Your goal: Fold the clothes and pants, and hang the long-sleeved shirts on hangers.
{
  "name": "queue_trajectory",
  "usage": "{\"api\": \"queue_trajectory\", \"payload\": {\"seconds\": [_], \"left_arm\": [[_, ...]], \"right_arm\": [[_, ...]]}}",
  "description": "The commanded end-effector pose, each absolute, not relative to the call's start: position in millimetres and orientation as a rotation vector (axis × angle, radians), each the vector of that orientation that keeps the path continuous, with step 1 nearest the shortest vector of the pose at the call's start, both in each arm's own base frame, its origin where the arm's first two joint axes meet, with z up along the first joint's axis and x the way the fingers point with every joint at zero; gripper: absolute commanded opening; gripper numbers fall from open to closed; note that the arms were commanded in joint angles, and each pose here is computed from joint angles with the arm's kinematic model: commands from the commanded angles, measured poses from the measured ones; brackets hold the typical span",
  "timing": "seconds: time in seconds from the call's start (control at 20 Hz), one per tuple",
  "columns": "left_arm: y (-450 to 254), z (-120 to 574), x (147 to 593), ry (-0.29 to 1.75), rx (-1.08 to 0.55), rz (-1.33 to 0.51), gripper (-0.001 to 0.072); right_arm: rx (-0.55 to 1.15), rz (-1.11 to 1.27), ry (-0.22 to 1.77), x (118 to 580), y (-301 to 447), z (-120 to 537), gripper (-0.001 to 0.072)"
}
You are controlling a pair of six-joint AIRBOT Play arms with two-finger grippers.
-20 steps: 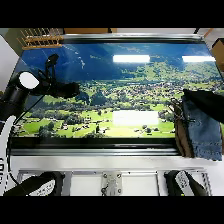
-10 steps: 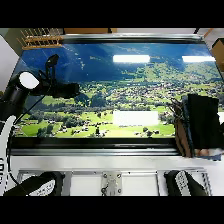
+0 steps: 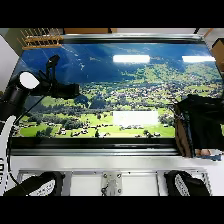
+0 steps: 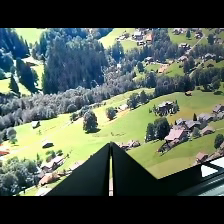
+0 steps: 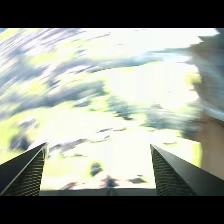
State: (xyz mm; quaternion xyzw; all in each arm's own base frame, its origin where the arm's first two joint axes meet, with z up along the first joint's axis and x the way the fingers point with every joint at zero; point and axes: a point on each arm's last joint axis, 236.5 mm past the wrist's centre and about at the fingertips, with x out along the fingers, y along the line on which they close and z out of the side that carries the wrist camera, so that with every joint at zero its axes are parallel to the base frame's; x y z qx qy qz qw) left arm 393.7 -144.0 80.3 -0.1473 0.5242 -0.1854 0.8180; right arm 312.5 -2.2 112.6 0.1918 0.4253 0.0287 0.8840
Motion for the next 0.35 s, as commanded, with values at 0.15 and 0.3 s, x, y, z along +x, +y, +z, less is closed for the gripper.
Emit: {"api": "queue_trajectory", "payload": {"seconds": [0.15,0.3], "left_arm": [[-144.1,80.3,393.9,1.117,-0.314,-0.396,0.0008],[-144.1,80.4,394.0,1.116,-0.314,-0.396,0.0007]], "right_arm": [[0.285,0.397,1.002,315.4,105.2,87.7,0.0019],[0.285,0.397,1.001,315.6,105.2,87.7,0.0019]]}}
